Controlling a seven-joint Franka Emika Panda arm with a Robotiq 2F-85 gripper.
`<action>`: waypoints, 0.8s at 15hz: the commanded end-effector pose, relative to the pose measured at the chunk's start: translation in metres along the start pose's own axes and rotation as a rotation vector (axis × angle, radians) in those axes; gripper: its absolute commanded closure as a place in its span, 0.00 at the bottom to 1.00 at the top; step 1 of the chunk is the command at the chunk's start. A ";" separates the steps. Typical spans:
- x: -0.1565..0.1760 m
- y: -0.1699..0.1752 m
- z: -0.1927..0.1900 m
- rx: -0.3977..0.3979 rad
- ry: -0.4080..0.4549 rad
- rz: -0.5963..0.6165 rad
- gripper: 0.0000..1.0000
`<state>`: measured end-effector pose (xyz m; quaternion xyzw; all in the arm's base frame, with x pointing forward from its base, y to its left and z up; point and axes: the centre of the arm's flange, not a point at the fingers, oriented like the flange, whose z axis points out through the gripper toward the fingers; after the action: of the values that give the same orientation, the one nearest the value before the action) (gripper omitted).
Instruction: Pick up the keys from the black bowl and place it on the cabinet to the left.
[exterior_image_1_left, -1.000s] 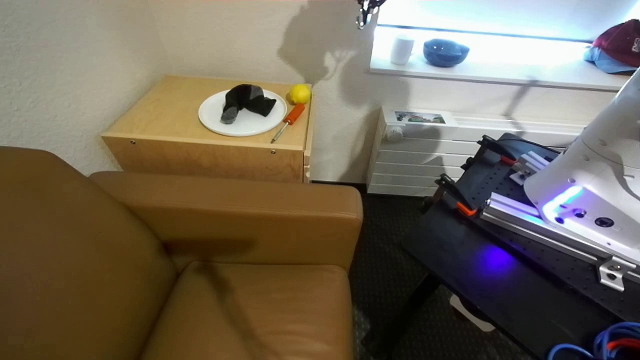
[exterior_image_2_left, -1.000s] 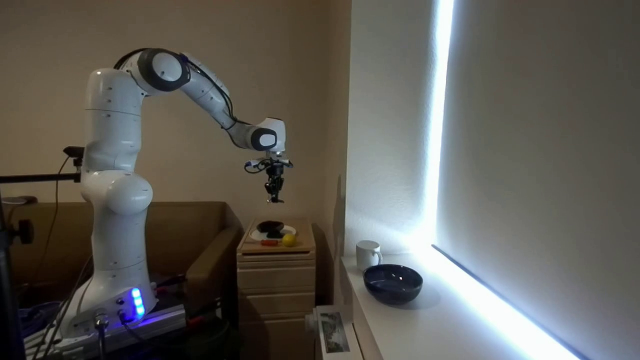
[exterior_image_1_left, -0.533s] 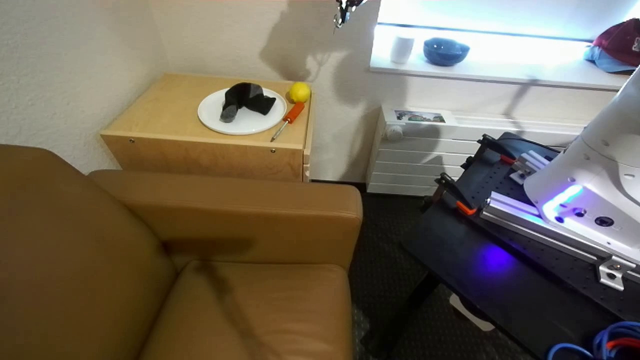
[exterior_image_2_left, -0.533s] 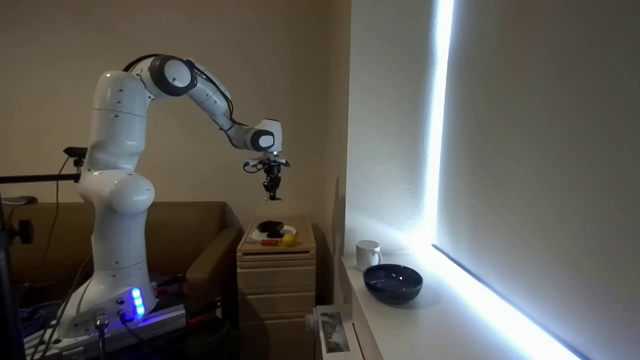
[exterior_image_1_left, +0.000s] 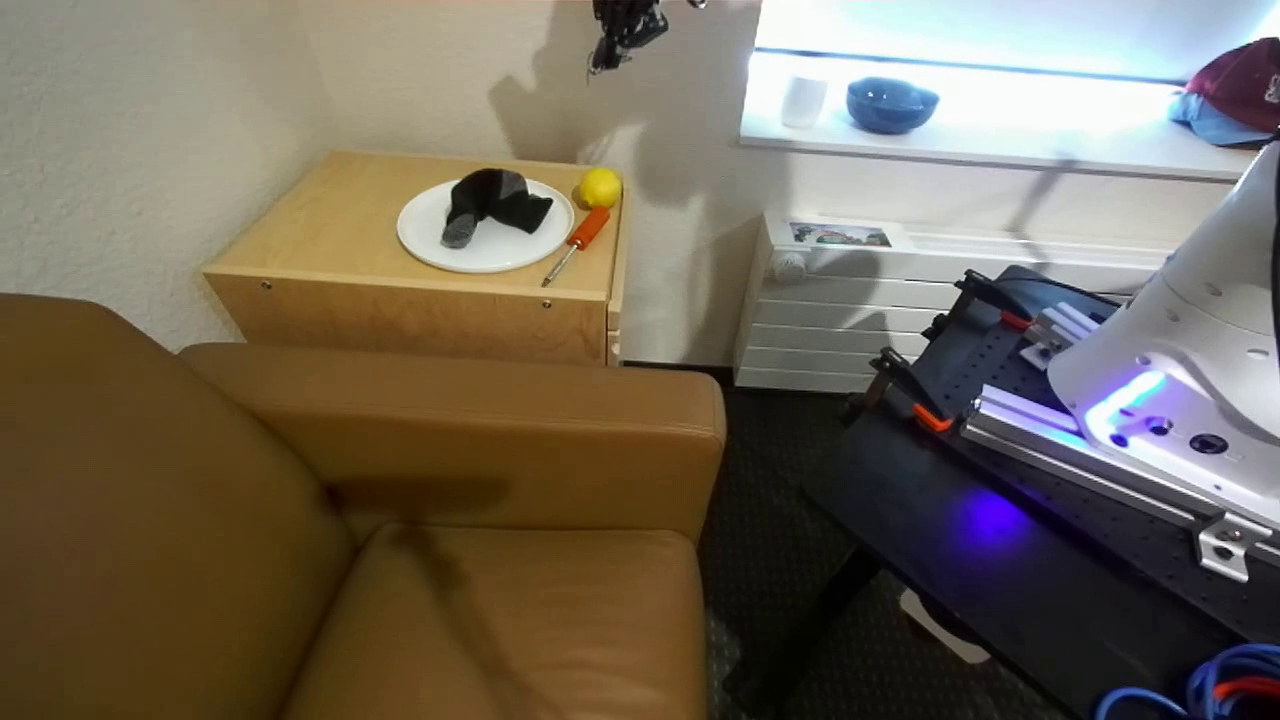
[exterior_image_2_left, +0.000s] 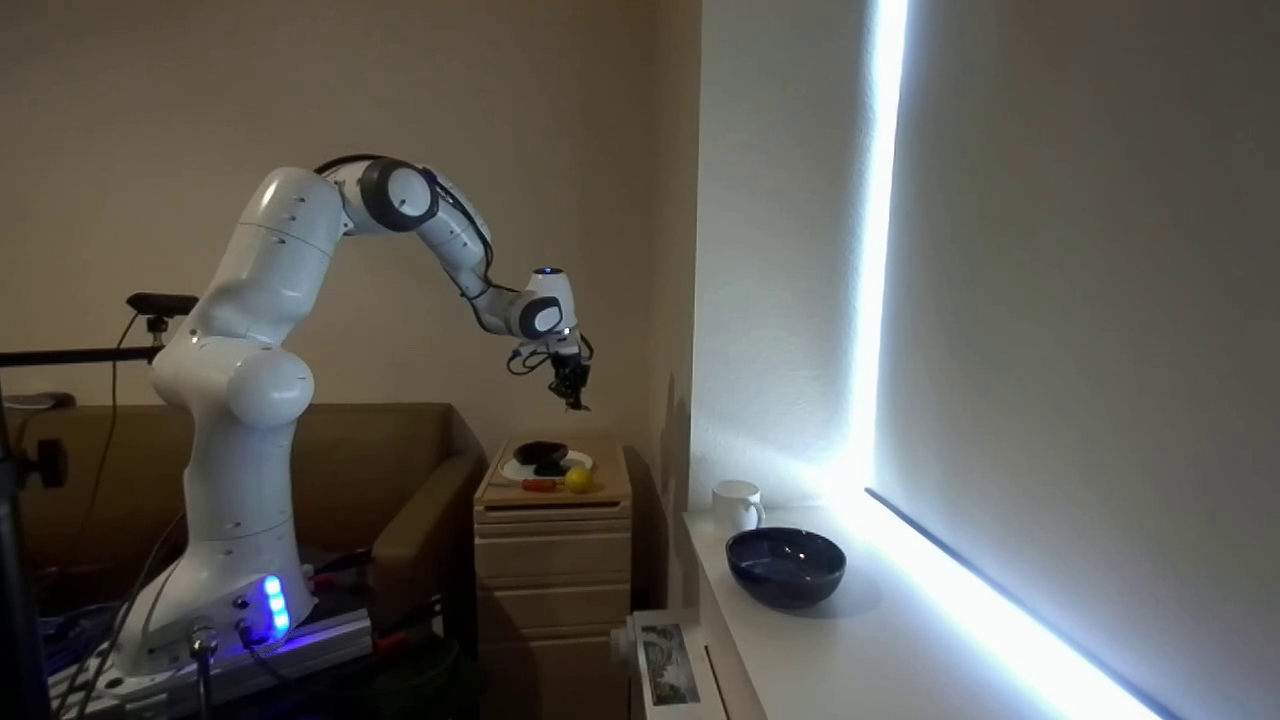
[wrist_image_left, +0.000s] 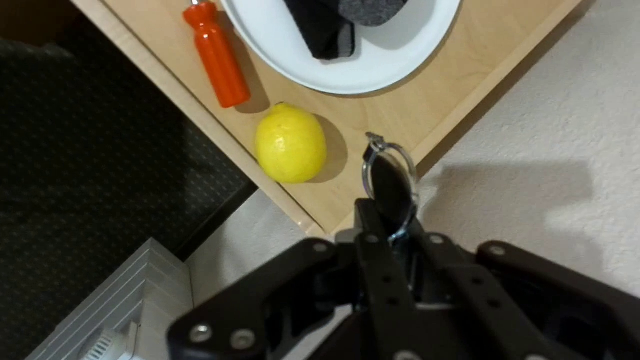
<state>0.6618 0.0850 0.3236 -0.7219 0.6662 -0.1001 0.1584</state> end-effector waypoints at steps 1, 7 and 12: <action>-0.018 -0.040 0.040 0.011 0.038 0.105 0.97; -0.013 -0.028 0.050 -0.007 0.036 0.104 0.97; -0.007 -0.055 0.089 0.015 -0.008 0.301 0.97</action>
<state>0.7081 0.1026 0.2738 -0.6590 0.7300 -0.0870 0.1588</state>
